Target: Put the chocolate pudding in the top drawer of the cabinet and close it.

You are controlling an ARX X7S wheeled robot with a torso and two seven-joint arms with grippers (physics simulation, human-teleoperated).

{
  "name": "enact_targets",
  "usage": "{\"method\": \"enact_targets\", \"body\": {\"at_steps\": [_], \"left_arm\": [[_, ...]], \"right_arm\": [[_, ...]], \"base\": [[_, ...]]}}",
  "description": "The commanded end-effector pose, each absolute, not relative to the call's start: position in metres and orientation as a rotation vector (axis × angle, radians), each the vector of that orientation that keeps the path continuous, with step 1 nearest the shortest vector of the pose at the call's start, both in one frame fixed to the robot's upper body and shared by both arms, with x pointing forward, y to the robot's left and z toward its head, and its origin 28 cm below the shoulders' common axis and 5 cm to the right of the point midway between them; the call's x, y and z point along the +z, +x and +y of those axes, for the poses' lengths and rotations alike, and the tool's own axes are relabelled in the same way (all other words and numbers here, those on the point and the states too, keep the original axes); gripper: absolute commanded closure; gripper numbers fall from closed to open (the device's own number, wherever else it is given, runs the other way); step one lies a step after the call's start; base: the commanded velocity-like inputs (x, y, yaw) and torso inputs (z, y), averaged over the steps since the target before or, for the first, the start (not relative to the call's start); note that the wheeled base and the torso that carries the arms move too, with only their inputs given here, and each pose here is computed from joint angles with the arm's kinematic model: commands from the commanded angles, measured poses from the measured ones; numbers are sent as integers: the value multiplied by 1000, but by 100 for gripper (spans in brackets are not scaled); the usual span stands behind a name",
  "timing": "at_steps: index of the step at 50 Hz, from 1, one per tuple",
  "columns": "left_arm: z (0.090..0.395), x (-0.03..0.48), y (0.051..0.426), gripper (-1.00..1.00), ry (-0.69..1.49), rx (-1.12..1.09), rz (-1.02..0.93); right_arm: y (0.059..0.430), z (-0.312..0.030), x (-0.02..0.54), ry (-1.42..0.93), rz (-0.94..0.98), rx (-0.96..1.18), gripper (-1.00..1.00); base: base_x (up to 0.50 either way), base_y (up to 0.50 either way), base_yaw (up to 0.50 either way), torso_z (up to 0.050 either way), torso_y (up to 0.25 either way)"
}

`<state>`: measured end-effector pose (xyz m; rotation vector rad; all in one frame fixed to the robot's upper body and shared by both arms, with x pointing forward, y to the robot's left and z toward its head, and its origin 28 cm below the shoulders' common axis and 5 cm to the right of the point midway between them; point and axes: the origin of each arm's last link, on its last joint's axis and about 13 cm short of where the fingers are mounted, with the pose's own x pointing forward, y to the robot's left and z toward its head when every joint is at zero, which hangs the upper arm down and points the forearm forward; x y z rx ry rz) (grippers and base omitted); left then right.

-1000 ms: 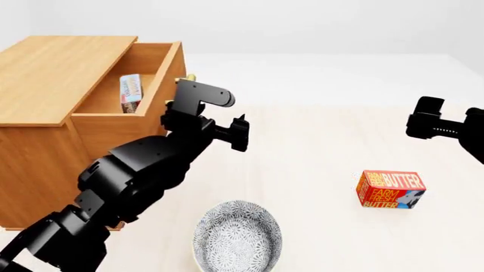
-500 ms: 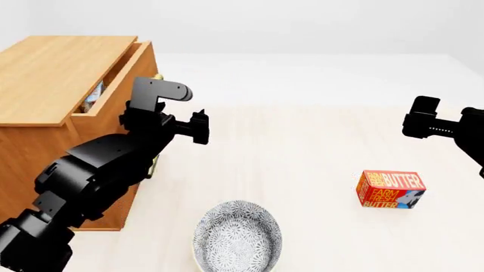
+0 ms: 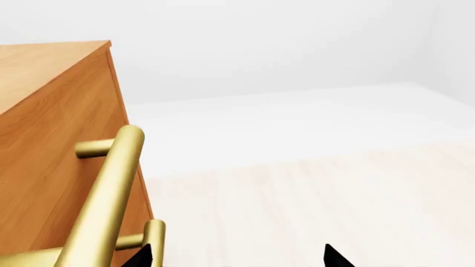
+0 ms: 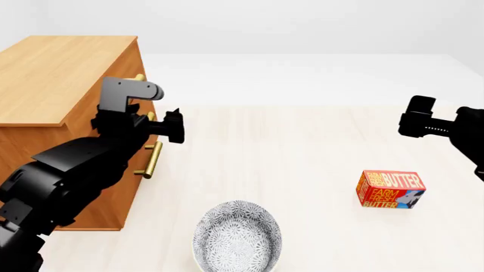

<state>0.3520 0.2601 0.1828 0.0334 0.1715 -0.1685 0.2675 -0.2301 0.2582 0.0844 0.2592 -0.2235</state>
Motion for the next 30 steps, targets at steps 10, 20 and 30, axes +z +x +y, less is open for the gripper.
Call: {"method": "enact_targets", "body": {"at_steps": [10,20,30], "left_arm": [[274,186,321,-100,104,-153,140],[267,190,289,-100,121,-233,104],[260,192,248,-100,132,-323,69]], "right_arm": [[267,-227,252,97,256,-205,-100],[254,-211,244,89,229,-119,-100],[234,-190,231,54,211,-14,-100]], "base": [[0,0,0,0,0],[0,0,0,0,0],[0,0,0,0,0]]}}
